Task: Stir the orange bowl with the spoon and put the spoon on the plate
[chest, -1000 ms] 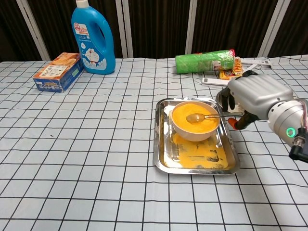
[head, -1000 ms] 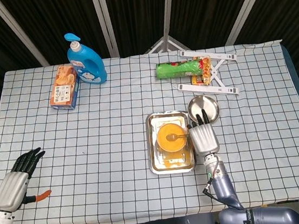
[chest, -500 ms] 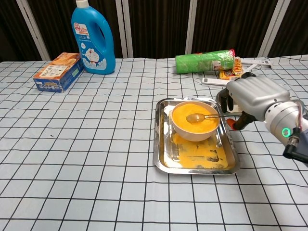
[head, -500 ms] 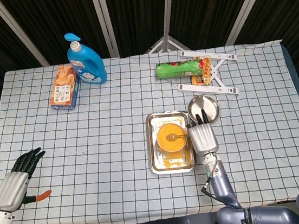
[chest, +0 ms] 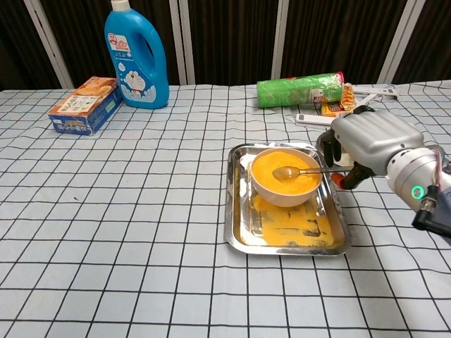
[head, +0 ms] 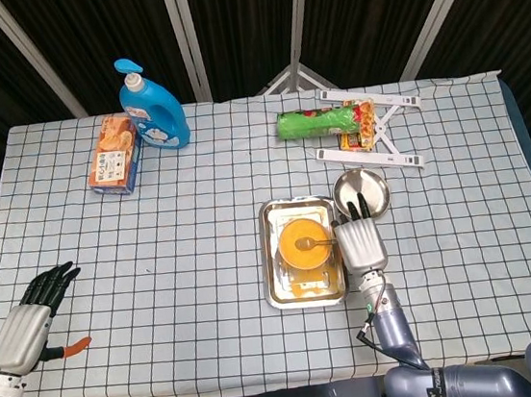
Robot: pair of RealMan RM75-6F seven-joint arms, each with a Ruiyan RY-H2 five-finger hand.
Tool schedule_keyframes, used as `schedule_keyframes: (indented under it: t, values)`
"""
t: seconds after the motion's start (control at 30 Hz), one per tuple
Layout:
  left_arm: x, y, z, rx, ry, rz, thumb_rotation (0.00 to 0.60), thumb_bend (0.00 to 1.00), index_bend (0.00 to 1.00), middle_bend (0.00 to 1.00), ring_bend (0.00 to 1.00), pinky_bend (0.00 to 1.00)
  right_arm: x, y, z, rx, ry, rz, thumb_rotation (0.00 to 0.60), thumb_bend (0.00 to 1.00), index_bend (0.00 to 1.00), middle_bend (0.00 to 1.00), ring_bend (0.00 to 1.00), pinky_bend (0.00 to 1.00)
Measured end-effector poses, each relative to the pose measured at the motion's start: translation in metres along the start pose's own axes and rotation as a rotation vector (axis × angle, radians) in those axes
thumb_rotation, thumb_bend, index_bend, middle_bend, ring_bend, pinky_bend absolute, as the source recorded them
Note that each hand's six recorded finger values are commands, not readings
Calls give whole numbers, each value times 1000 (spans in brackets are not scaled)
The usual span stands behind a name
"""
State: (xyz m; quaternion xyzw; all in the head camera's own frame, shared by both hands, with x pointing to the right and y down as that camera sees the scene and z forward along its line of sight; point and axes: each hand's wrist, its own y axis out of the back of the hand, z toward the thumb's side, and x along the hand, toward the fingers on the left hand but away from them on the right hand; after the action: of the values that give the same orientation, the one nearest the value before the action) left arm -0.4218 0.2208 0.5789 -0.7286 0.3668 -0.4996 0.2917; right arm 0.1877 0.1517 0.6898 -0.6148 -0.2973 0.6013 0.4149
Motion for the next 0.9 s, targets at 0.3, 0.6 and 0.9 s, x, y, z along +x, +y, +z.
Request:
schedule_keyframes:
  t: [0.3,0.6,0.9]
  values:
    - [0,0,0,-2,-1,3,600,0,0,0,0,0,0,1,1,-2,3,4,600,443,527,436,172,0]
    - [0,0,0,-2,-1,2,600,0,0,0,0,0,0,0,3,-4,0,10,600,491,528,436,172,0]
    - [0,0,0,-2,0,2,600,0,0,0,0,0,0,-1,4,-7,-1,12,600,494,543,438,183,0]
